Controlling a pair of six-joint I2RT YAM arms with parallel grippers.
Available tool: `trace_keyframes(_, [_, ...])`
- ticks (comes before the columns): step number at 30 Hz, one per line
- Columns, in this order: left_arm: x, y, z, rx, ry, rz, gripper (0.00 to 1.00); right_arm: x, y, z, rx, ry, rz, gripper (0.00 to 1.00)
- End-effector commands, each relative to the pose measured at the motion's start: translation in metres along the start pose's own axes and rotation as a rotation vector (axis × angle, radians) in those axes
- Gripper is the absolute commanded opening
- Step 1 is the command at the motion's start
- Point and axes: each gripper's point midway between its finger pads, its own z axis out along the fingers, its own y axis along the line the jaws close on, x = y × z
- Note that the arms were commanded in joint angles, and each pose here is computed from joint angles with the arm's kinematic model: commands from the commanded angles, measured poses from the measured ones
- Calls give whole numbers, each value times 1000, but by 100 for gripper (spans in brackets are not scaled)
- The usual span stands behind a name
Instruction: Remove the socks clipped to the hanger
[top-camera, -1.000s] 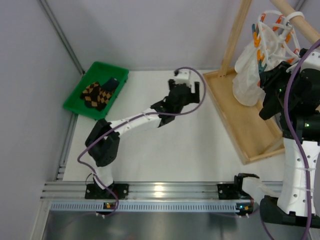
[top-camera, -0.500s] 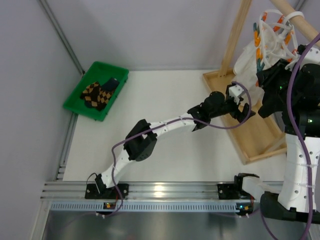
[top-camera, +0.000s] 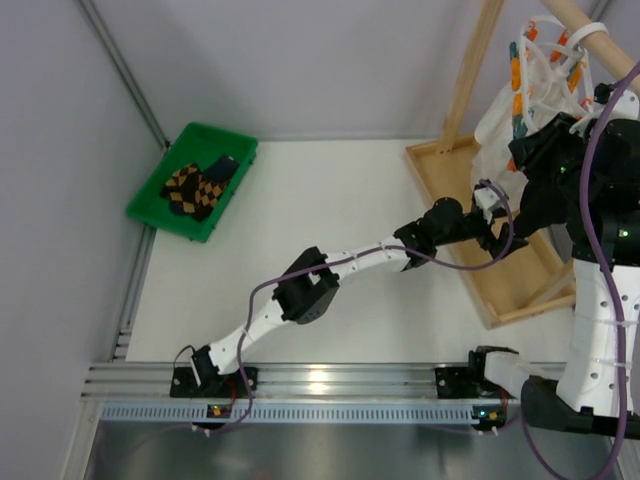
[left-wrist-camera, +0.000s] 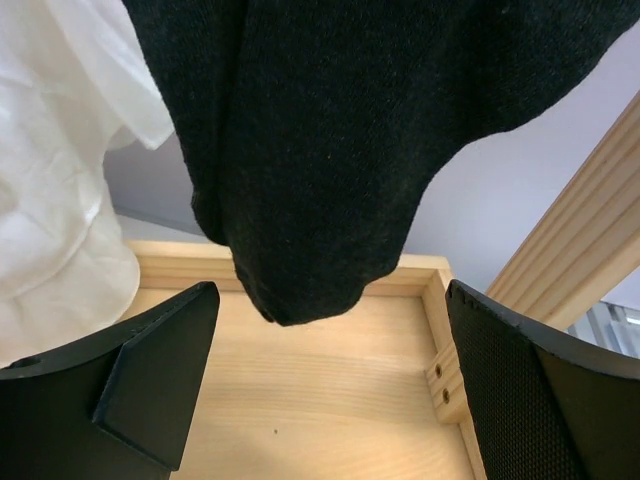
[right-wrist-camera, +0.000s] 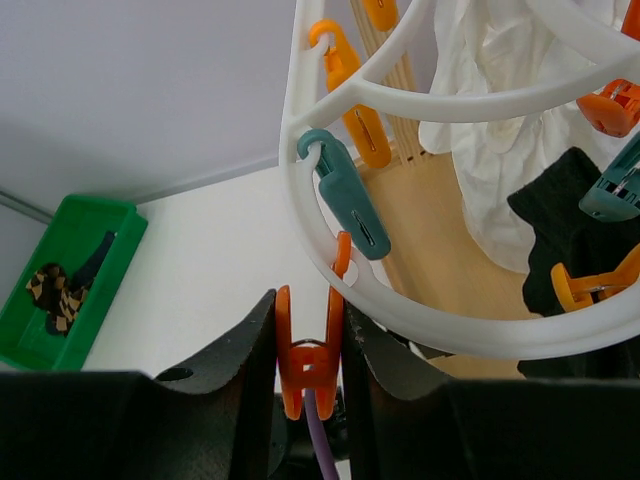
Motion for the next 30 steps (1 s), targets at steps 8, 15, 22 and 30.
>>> trace_keyframes(8, [-39, -35, 20, 104, -190, -62, 98, 2, 27, -13, -106, 41, 6, 6])
trace_keyframes(15, [-36, -28, 24, 43, -229, -96, 67, -1, 28, -16, -109, 34, 7, 6])
trace_keyframes(22, [-46, -20, 22, -6, -256, -157, 13, 0, 23, -18, -82, 35, -4, 7])
trace_keyframes(30, [-68, -68, -14, 214, -118, -232, 0, 6, 1, -23, 20, 33, -70, 47])
